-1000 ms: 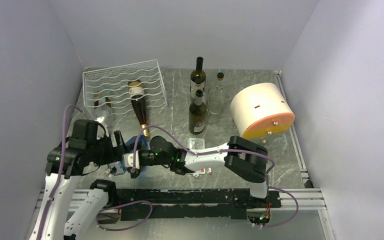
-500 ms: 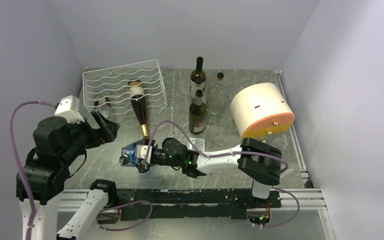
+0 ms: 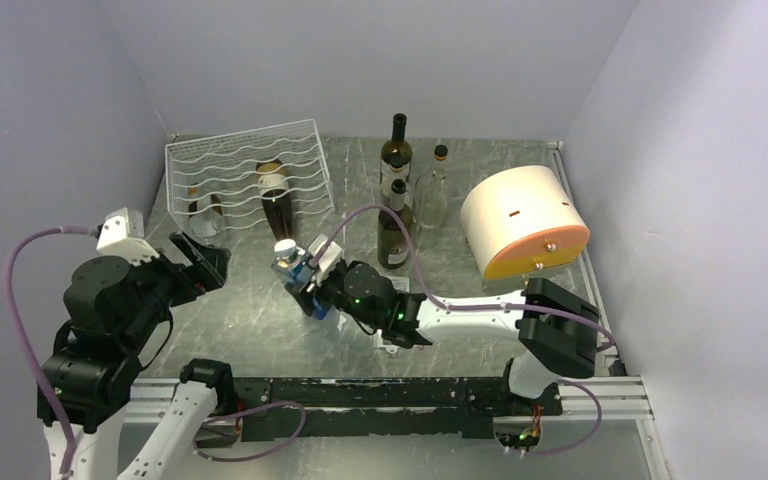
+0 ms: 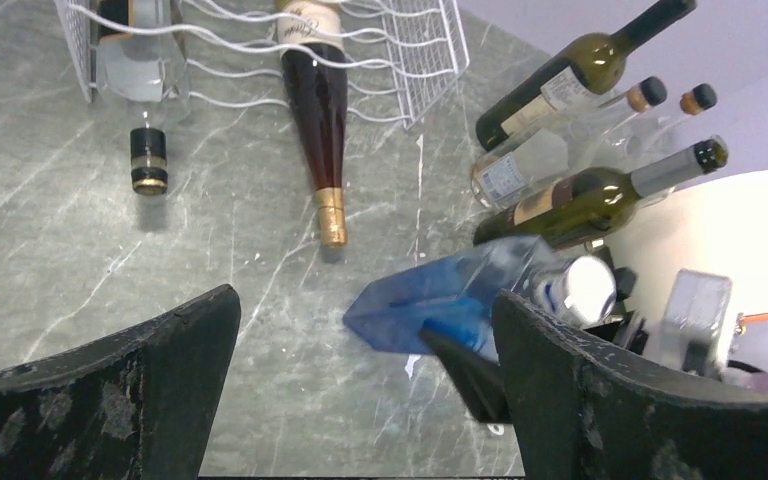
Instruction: Take the wine bottle off the wine rack
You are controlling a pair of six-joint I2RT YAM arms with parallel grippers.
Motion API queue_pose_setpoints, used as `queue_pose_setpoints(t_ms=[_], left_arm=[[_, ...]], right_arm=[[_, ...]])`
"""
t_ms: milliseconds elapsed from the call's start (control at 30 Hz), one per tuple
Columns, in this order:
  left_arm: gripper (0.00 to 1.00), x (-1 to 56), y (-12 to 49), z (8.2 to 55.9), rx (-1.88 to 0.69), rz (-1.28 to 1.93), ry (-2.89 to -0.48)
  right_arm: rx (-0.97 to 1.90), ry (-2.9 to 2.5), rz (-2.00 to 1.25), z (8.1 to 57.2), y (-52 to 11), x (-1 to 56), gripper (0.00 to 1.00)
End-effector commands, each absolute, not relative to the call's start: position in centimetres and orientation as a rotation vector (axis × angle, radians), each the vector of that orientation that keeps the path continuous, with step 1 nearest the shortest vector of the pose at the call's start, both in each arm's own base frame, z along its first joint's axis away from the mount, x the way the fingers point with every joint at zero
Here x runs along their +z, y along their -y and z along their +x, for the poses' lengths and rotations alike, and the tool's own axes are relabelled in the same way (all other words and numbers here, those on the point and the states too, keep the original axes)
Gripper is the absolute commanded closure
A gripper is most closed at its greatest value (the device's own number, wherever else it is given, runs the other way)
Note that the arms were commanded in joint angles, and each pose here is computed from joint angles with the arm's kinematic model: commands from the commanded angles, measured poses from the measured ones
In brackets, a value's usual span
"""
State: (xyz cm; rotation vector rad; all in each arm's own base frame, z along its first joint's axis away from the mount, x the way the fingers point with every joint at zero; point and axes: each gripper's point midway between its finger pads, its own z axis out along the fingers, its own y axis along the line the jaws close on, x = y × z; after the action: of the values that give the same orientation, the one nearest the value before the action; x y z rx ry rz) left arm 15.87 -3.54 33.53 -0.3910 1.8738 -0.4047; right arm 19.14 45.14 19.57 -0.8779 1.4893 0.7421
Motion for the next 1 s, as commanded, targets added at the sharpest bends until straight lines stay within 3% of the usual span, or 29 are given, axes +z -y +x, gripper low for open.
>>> queue_pose_setpoints(t_ms=[0, 433, 967], left_arm=[[0.01, 33.0, 3.8, 16.5, -0.425, -0.399, -1.864], [0.01, 30.1, 4.6, 16.1, -0.472, -0.397, -1.906], [0.01, 28.9, 4.4, 15.1, -0.462, -0.396, -1.924]], right_arm=[[0.686, -1.459, -0.524, 23.1, -42.2, 25.4, 1.0], [0.549, -1.448, -0.204, 32.7, -39.7, 27.8, 1.0], [0.312, -1.388, -0.038, 37.3, -39.2, 26.3, 1.0]])
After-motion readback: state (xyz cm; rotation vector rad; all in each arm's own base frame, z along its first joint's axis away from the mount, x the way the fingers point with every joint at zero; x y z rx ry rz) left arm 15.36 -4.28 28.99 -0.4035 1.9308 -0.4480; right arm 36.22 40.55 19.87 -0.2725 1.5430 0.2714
